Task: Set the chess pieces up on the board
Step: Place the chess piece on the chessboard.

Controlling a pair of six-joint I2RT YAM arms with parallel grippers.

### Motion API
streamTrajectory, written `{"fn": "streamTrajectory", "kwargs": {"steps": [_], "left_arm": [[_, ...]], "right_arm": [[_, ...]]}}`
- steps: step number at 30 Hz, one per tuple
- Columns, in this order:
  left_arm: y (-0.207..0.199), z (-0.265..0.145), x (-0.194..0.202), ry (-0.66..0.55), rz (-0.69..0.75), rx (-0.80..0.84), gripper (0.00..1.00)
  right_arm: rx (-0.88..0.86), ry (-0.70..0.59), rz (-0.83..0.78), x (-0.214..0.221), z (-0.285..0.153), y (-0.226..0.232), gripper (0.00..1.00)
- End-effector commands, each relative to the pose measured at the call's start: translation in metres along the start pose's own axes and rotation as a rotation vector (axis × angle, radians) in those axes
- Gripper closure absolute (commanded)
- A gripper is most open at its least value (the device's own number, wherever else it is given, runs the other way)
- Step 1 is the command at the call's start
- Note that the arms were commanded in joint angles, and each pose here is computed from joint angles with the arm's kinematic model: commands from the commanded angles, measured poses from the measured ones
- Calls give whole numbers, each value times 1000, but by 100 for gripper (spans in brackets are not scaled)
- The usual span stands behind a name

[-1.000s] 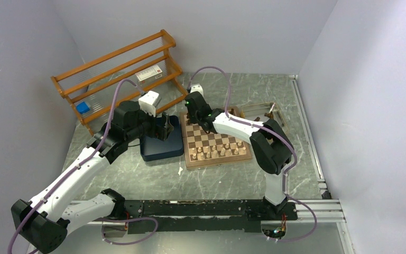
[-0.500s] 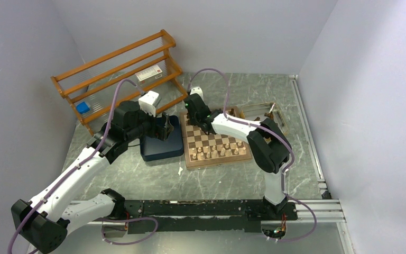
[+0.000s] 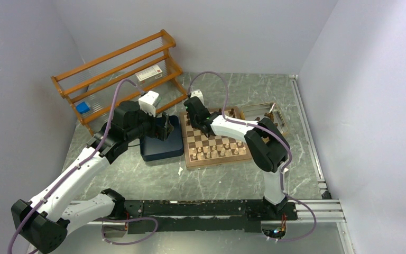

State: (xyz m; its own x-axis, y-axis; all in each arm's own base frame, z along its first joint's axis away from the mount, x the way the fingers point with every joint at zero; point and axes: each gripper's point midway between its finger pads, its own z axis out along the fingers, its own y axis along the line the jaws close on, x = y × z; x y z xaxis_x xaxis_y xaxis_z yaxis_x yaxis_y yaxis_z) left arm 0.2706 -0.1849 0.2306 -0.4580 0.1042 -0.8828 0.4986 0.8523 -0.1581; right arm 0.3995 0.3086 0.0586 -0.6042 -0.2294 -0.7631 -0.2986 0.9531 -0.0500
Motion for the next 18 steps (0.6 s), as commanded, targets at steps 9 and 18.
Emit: {"fn": "streamTrajectory", "kwargs": {"steps": [9, 18], "left_arm": [[-3, -1, -2, -14, 7, 23, 8], [-4, -1, -2, -13, 6, 28, 8]], "right_arm": [[16, 17, -15, 13, 11, 1, 85], [15, 29, -21, 13, 11, 1, 85]]}}
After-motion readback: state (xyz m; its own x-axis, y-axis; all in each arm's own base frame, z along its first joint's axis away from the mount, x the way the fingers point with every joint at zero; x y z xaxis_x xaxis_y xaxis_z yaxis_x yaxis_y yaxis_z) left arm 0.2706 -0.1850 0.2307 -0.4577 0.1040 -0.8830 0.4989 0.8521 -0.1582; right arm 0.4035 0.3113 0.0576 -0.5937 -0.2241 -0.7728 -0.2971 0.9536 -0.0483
